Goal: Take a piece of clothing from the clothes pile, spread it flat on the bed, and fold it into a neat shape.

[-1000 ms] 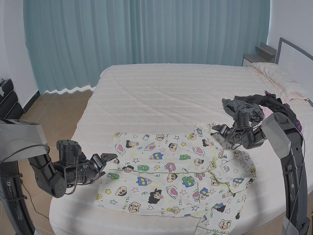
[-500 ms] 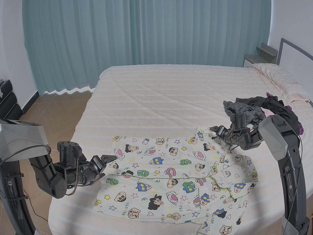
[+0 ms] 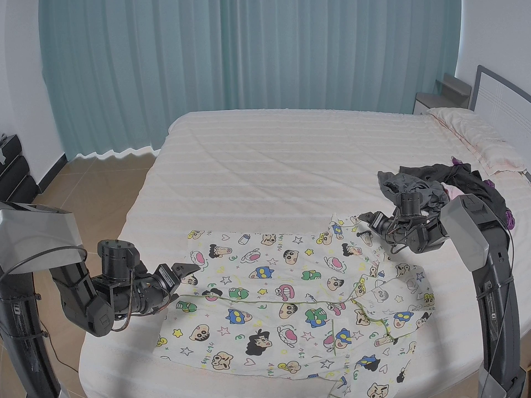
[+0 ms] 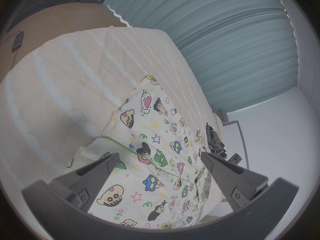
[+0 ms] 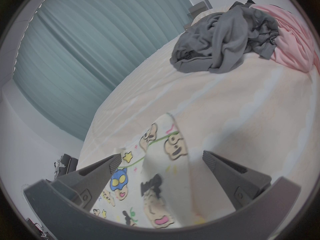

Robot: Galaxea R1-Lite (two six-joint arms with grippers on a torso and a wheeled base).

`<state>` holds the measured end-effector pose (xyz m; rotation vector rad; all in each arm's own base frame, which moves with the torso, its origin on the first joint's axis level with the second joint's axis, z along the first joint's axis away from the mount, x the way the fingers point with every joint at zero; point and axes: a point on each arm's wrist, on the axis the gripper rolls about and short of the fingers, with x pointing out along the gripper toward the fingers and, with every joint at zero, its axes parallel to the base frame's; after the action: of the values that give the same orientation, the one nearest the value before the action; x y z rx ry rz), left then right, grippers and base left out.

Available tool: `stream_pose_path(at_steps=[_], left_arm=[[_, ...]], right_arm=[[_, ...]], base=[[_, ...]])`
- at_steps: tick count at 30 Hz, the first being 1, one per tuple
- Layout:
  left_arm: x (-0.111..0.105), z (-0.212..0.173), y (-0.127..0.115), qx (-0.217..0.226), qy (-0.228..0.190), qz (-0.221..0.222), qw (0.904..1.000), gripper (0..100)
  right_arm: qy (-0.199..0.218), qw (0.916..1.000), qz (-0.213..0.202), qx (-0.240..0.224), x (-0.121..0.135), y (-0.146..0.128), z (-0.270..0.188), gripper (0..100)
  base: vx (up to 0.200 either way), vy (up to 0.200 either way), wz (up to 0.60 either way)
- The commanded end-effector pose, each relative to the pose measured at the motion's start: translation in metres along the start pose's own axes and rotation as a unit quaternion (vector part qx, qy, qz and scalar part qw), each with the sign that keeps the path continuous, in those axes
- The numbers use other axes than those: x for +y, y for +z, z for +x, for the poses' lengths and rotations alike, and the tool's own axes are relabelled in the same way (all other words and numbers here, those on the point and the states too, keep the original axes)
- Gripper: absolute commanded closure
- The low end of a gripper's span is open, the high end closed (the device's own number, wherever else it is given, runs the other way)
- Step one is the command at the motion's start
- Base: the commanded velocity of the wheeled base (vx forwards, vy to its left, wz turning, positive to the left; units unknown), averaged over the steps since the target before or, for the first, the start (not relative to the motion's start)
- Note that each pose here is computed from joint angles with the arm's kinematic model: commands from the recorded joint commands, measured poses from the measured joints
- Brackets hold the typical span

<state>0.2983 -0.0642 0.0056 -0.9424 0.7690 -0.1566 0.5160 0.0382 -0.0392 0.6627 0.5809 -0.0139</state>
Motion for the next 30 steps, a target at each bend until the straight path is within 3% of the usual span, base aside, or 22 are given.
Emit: stream_pose_path(at_steps=[1,18,19,23,30], left_arm=[[0.001,0.001,0.000,0.001,0.002,-0.001,1.0000,0],[0.001,0.001,0.000,0.001,0.002,-0.001,1.0000,0],[0.001,0.001,0.000,0.001,0.002,-0.001,1.0000,0],[0.001,0.001,0.000,0.001,0.002,0.000,1.0000,0],[0.001,0.001,0.000,0.001,0.002,-0.001,1.0000,0]], right_arm=[[-0.001,1.0000,0.001,-0.003,-0.002,0.003,0.000,0],[0.006,0.9998,-0.007,0.015,0.001,-0.022,0.018,0],[0.003,0.9998,0.006,0.018,0.002,-0.021,0.019,100],[0.005,0.9994,0.031,0.013,0.006,-0.014,0.018,100],[0.009,0.9994,0.033,0.007,0.008,-0.010,0.020,100]], base=[[0.000,0.000,0.00],[0.000,0.000,0.00],[0.000,0.000,0.00],[0.000,0.000,0.00],[0.000,0.000,0.00]])
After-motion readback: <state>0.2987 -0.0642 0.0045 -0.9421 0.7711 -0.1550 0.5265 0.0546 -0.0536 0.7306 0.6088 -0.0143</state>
